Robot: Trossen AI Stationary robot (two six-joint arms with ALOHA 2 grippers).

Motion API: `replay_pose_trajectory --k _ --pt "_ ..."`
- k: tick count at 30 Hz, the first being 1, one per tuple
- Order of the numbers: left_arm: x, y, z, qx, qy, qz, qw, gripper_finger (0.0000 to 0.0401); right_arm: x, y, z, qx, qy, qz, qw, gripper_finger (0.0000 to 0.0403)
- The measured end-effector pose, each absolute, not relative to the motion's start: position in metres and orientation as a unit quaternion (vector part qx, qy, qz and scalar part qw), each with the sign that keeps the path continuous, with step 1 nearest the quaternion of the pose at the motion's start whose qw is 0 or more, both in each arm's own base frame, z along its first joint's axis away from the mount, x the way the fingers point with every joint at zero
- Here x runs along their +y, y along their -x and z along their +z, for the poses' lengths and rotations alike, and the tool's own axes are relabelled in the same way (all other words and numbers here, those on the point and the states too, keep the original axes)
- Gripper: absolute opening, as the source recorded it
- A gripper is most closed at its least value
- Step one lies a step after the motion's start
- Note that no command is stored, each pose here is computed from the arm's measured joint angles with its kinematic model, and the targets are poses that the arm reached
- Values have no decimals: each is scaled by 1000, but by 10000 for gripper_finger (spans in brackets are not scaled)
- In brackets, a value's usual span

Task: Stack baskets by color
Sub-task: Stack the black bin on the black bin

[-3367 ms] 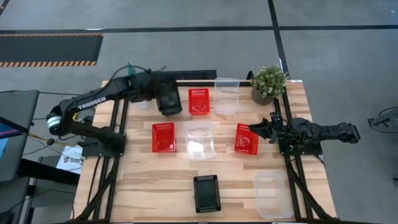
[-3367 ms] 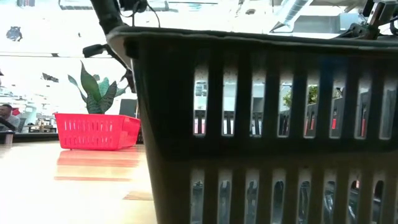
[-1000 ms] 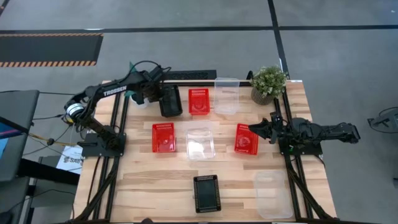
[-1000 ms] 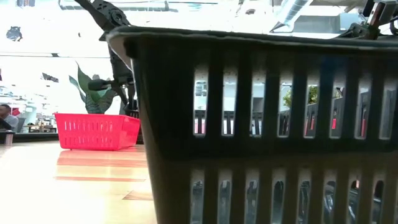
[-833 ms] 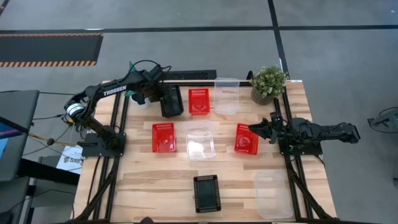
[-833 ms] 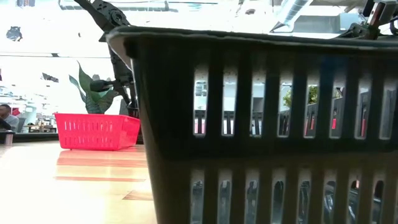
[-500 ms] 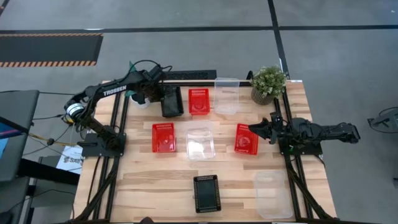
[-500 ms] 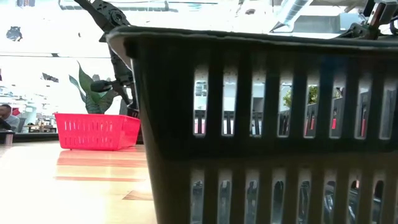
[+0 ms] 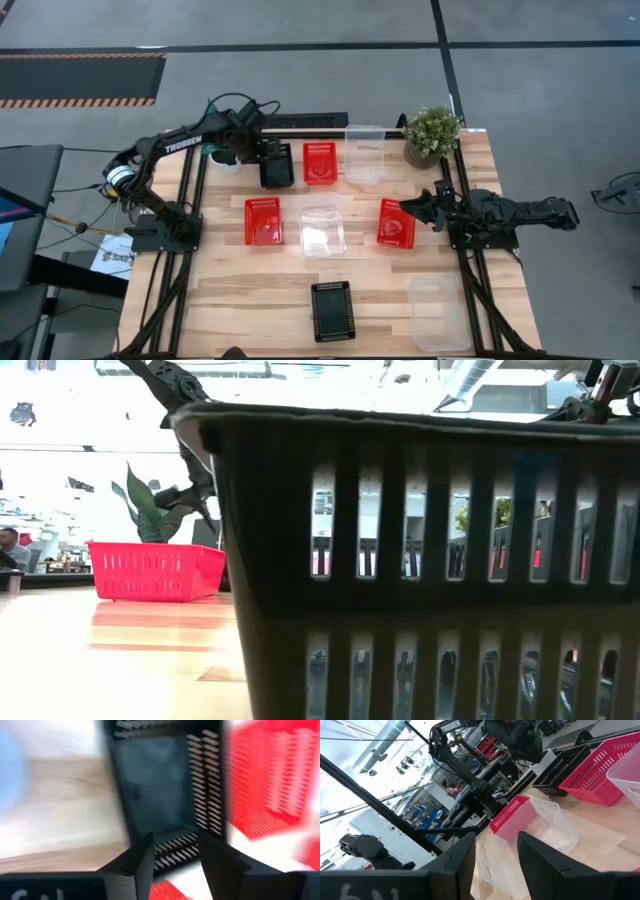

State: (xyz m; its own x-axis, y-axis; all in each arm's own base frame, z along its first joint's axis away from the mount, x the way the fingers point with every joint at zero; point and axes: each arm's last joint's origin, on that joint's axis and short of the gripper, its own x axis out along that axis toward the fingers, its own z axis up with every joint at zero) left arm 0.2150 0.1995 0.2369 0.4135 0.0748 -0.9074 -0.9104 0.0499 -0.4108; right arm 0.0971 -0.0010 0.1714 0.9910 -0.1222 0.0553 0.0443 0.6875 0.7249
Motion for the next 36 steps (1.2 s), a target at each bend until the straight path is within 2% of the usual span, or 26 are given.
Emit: replay_pose_trajectory --k 9,12,17,21,26,36 --pt "158 -247 291 395 529 211 721 150 -1 -97 171 -49 -393 -45 917 169" --pt "128 -258 305 413 514 165 734 150 -1 -97 171 -49 -393 -45 917 169" --pt "68 -276 312 453 504 110 727 150 -1 -97 171 -50 -420 -42 905 169" --pt "25 -284 311 478 500 110 714 150 -1 -97 171 -49 -413 -42 908 169" --pt "-19 -285 310 481 504 158 700 150 -1 -97 171 -48 -381 -44 922 169" --pt "-76 -276 309 456 515 221 691 150 -1 -97 171 -48 -381 -44 922 169"
